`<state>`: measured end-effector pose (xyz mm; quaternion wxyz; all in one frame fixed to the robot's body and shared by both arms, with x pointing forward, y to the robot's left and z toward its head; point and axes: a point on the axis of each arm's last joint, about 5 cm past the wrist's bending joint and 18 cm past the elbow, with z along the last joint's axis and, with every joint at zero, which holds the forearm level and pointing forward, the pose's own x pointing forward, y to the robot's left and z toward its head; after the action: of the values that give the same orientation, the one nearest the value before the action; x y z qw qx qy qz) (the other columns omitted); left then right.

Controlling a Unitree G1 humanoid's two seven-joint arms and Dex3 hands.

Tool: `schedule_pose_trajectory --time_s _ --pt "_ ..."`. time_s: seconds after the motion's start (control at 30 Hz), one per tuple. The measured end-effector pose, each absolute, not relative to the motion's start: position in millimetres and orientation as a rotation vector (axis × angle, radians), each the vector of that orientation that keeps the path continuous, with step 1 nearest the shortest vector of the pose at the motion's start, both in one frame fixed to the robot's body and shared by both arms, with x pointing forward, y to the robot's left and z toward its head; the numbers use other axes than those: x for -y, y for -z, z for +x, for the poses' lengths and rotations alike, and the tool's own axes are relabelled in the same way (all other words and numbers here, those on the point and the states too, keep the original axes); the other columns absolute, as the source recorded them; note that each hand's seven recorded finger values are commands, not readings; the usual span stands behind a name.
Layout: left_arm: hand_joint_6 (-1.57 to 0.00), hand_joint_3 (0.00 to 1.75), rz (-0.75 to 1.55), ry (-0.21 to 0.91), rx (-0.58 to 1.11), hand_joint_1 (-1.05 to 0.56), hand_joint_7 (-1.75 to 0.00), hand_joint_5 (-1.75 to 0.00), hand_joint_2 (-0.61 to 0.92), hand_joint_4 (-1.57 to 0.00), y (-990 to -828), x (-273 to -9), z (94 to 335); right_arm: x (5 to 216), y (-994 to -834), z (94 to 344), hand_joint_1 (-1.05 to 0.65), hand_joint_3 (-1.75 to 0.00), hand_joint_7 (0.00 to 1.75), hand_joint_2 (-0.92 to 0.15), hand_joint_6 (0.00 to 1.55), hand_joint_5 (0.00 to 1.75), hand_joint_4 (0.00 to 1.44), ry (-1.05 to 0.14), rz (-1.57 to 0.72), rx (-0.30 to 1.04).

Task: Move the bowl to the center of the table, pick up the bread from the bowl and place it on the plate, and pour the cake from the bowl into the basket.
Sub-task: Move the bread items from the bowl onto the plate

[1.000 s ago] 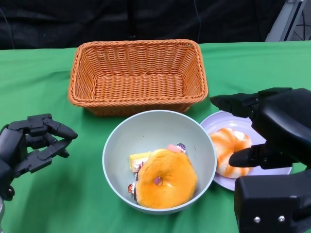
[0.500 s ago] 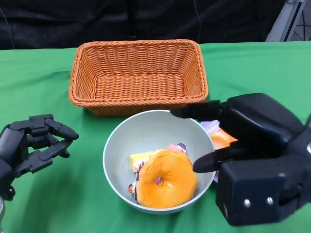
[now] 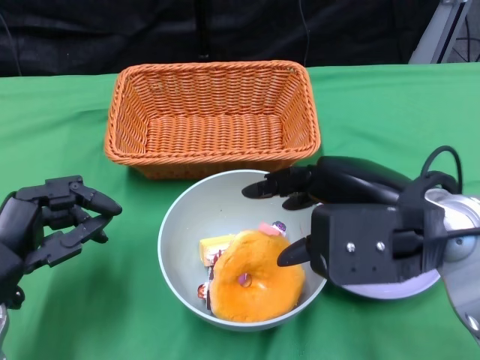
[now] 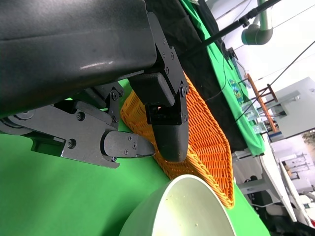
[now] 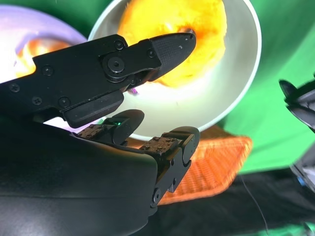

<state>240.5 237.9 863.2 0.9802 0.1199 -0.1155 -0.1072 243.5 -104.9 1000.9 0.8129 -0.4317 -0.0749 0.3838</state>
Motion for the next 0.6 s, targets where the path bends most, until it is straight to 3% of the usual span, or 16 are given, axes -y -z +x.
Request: schedule_pose_trajectory --time_s 0.3,0.43,0.6 --pt "-0.95 0.25 0.259 0.226 0.234 -0.11 -0.80 -1.25 0.91 -0.83 -863.4 -237.0 240.6 96.8 -994.8 253.8 -0.81 -0.17 0.00 -0.92 0.33 0.00 0.53 -0.919 -0.917 0.101" --pt "-0.95 0.25 0.259 0.225 0.234 -0.11 -0.80 -1.24 0.91 -0.83 -863.4 -237.1 240.6 94.1 -990.2 254.5 -0.84 -0.18 0.00 -0.92 0.31 0.03 0.58 -0.951 -0.924 0.094" --pt "-0.94 0.25 0.259 0.218 0.236 -0.11 -0.80 -1.23 0.91 -0.83 -863.3 -237.2 240.4 89.6 -984.8 255.1 -0.87 -0.20 0.00 -0.92 0.25 0.00 0.41 -0.987 -0.947 0.084"
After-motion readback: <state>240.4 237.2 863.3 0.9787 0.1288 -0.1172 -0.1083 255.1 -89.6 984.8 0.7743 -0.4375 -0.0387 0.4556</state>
